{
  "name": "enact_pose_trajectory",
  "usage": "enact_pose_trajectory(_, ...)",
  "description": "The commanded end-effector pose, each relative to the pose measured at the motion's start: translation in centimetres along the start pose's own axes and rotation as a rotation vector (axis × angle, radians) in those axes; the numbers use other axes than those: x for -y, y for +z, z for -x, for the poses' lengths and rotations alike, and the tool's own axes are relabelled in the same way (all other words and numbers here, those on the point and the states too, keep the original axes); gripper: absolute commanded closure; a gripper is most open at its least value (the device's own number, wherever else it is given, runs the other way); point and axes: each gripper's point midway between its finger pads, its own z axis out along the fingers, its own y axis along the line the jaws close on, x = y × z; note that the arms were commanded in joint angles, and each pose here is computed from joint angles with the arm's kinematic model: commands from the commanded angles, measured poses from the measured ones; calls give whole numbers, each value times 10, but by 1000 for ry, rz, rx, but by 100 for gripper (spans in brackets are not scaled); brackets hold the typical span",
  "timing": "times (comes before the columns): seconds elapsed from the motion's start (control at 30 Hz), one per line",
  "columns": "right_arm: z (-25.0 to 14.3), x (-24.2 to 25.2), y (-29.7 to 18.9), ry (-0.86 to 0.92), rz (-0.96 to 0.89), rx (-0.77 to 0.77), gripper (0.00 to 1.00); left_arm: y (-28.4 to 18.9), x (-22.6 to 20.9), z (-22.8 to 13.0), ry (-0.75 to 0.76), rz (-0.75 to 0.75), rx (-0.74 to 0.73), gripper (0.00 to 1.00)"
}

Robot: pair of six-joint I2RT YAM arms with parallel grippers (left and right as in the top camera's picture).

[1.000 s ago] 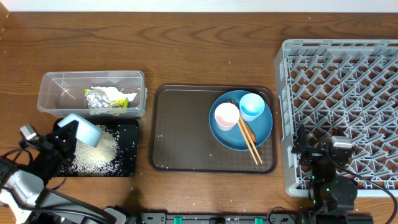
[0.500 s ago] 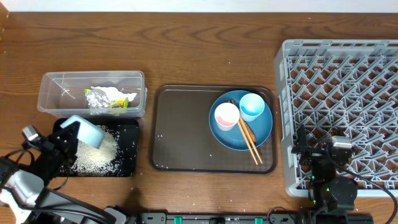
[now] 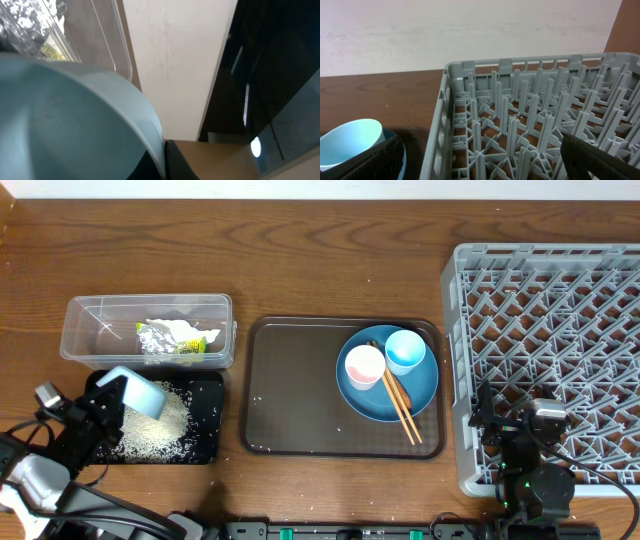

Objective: Sort waste into correct bins and load items into the dishwasher rack
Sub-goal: 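Hold the light-blue plate tilted over the black tray to empty it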

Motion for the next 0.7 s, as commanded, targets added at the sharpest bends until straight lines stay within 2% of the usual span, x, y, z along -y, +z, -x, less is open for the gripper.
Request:
enact_pose_trajectory(0.0,0,-4,0,8,13,2,1,0,2,11,64,3,9,94)
enact_pose_trajectory(0.1,0,-4,0,8,13,2,1,4,2,3,-20,0,-11,94)
enact_pose_trajectory(0.23,0,-4,0,8,13,2,1,8,3,3,51,-1,-27,94)
enact_pose_trajectory(0.37,0,-4,0,8,13,2,1,7,11,-7,-75,-39,-45,94)
enact_pose_trajectory(0.47,0,-4,0,8,13,2,1,8,4,9,33,16,-14,94)
enact_pose_trajectory(0.6,0,-4,0,8,13,2,1,9,13,-8,-154,-37,-51,94)
enact_pose_trajectory(0.67,0,-4,0,8,13,2,1,9,11,-1,-77,-20,-38,94)
